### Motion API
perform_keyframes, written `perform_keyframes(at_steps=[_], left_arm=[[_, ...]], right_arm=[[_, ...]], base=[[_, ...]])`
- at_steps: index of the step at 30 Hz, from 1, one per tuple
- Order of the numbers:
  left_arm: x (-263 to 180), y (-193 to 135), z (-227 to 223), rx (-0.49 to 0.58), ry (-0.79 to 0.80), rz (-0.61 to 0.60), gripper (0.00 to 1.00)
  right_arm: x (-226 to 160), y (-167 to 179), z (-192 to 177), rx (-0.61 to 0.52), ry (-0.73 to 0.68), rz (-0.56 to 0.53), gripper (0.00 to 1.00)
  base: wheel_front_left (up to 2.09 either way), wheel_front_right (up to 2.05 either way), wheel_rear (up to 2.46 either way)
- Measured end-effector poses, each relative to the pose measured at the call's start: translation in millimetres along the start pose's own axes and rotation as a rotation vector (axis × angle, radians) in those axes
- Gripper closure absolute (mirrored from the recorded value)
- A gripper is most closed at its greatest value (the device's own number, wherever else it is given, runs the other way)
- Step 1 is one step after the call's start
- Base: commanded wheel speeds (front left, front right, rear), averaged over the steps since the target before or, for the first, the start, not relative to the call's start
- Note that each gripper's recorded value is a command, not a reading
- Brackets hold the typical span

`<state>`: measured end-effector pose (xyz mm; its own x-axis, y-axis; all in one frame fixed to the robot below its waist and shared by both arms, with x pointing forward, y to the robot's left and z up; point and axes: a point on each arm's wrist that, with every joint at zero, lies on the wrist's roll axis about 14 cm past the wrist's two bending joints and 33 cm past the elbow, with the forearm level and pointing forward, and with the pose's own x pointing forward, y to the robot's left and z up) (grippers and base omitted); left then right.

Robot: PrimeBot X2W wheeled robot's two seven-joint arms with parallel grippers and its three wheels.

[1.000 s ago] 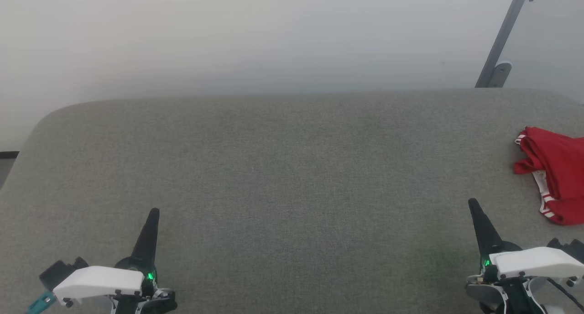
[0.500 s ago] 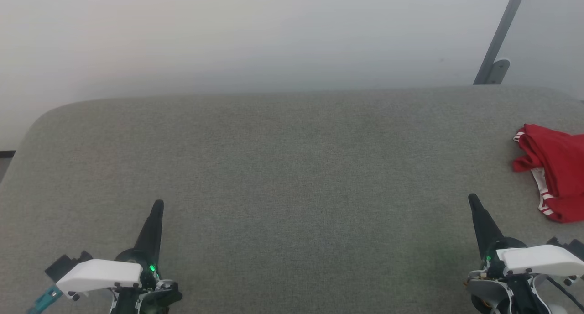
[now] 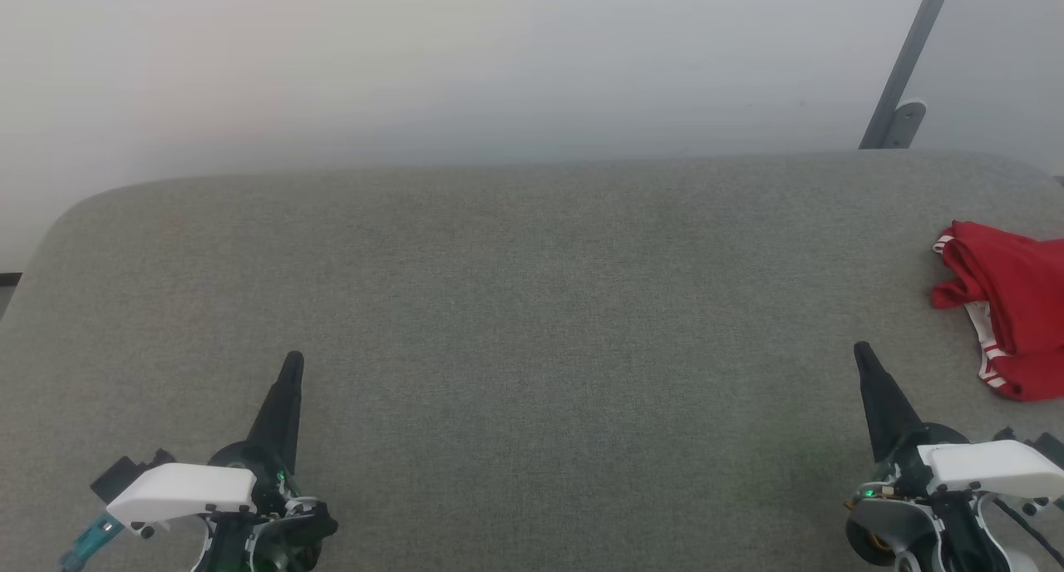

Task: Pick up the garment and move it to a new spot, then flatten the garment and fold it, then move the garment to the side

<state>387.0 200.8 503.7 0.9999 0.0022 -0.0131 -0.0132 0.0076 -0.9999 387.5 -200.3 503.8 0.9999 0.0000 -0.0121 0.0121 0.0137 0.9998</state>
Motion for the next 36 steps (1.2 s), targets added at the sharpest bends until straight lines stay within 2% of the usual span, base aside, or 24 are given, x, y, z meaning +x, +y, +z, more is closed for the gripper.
perform_keyframes(at_steps=[36], left_arm=[[0.8, -0.4, -0.9, -0.010, 0.003, -0.002, 1.00]], right_arm=[[0.6, 1.2, 0.1, 0.014, 0.000, 0.004, 1.00]], base=[[0.00, 0.00, 0.00]])
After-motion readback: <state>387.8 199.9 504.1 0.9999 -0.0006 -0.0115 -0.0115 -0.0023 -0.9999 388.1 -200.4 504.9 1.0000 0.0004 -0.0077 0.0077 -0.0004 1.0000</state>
